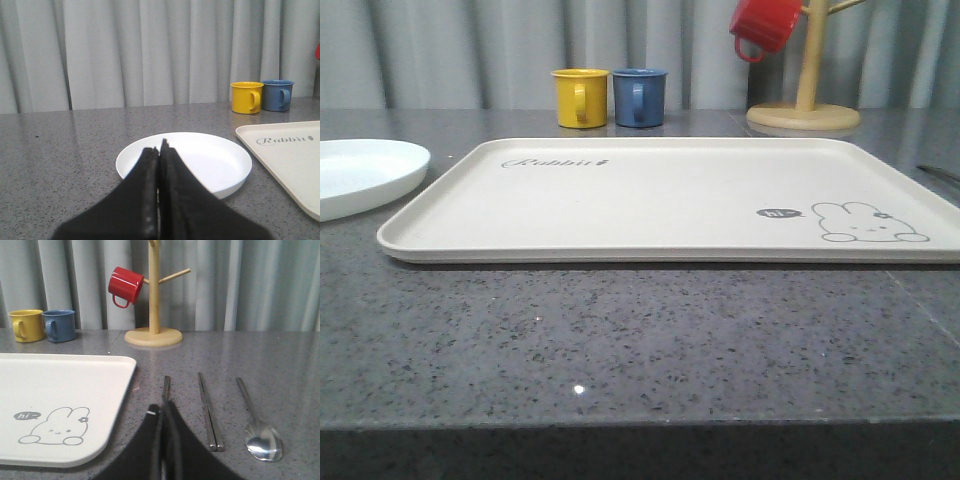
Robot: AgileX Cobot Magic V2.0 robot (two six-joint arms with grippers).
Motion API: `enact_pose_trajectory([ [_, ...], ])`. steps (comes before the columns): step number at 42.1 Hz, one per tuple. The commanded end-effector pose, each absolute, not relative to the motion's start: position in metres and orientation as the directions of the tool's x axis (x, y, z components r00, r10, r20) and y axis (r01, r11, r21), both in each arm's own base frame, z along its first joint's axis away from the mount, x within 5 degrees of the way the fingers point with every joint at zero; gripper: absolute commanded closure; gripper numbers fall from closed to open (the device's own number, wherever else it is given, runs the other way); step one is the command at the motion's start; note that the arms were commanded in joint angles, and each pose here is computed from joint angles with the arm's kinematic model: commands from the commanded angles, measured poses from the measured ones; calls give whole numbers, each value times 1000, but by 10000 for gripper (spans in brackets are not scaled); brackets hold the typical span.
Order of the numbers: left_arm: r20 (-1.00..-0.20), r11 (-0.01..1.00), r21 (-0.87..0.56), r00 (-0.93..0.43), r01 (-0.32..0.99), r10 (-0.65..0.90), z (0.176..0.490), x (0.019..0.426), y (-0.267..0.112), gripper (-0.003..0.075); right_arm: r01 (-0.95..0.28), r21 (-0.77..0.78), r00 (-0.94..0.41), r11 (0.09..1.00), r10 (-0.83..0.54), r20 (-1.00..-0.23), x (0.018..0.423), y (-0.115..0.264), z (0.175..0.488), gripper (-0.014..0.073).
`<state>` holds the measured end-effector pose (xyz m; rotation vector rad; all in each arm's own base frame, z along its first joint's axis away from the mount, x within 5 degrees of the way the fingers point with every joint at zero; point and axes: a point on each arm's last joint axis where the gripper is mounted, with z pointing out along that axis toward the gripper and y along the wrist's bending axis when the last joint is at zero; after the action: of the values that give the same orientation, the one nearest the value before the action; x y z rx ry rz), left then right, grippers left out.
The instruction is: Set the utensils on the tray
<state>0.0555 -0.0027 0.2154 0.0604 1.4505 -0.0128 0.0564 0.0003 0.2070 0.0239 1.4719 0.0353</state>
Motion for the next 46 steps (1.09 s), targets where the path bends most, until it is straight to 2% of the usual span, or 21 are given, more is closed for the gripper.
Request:
enact_pose_trajectory([
  [1, -968, 999, 28, 250, 33, 19, 233, 50, -2, 741, -8, 31, 230, 999, 32, -973, 50, 0, 232, 713],
  [9, -926, 999, 27, 376, 32, 13, 301, 30, -1, 741, -5, 32, 197, 999, 33, -980, 37, 0, 279, 713],
  [11, -930, 999, 28, 369, 35, 13, 317, 26, -1, 741, -3, 33, 171, 999, 33, -985, 33, 0, 293, 713],
  [16, -956, 999, 32, 292, 44, 17, 357, 21, -2, 741, 1, 34, 87, 999, 33, -996, 31, 0, 321, 713],
  [22, -995, 998, 35, 93, 61, 30, 389, 34, -3, 741, 5, 34, -3, 999, 34, -999, 38, 0, 351, 713],
  [28, -999, 997, 35, 2, 65, 34, 398, 57, -4, 741, 10, 33, -125, 999, 34, -992, 56, 0, 364, 713],
  [46, -979, 997, 30, -197, 72, 44, 381, 109, -7, 741, 18, 26, -362, 1000, 30, -932, 113, -1, 343, 713],
])
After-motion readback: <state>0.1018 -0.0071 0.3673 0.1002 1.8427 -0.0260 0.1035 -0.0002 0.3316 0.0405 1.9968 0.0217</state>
